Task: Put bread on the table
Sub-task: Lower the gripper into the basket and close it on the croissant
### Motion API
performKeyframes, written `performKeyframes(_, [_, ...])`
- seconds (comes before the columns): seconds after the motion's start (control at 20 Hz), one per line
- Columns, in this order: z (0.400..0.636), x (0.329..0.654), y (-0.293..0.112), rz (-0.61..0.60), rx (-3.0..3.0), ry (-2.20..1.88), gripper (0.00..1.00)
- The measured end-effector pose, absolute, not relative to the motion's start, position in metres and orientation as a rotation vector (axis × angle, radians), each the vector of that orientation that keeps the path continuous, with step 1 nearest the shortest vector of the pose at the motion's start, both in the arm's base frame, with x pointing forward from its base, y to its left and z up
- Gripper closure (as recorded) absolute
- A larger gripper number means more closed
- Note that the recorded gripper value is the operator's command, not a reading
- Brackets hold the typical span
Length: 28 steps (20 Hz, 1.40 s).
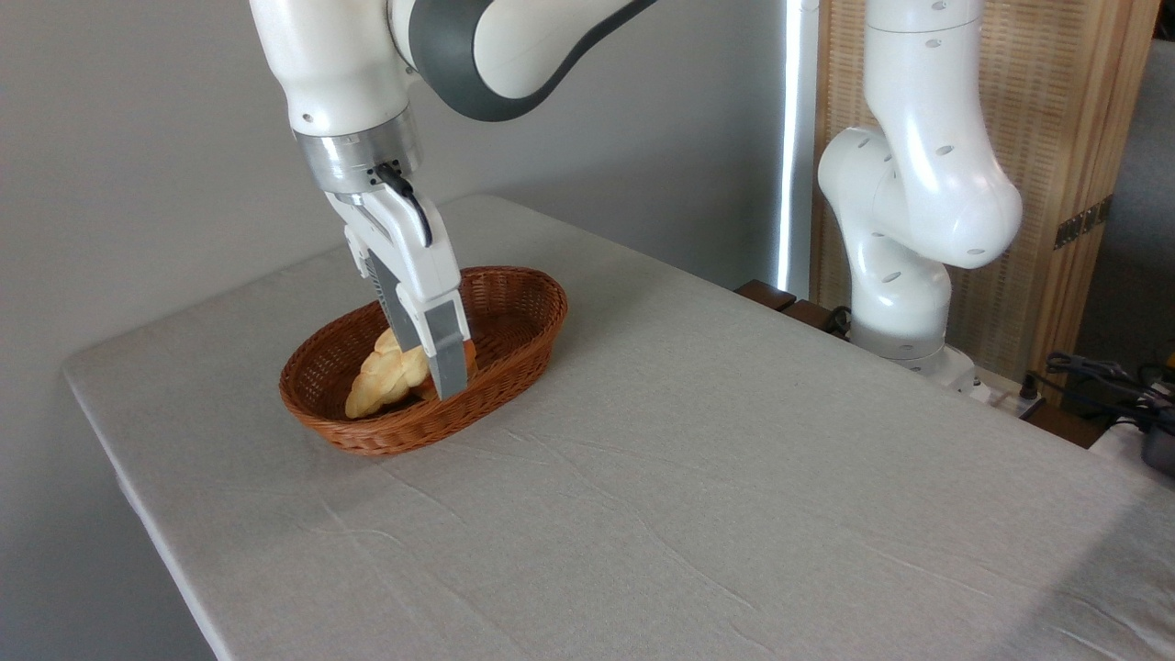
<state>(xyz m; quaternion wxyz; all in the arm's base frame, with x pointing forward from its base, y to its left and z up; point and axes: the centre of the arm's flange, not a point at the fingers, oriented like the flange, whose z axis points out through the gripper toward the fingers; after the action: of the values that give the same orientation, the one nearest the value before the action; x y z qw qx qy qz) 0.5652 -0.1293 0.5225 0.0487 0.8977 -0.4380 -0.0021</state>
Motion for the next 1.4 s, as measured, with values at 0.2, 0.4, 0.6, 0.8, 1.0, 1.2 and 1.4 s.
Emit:
performKeyframes(0.2, [0.513,0.565,-0.161,0.086,2.696,-1.288,0.00])
performKeyframes(0.4, [0.499,0.556,-0.191,0.081,2.682,-1.201,0.00])
performKeyframes(0.6, [0.493,0.545,-0.217,0.054,2.668,-1.215,0.00])
performKeyframes(0.8, [0.471,0.543,-0.237,0.009,2.643,-1.250,0.00])
performKeyframes(1.0, [0.447,0.551,-0.240,-0.013,2.645,-1.249,0.00])
performKeyframes(1.2, [0.441,0.553,-0.240,-0.029,2.652,-1.261,0.35])
performKeyframes(1.4, [0.442,0.554,-0.239,-0.026,2.663,-1.278,0.62])
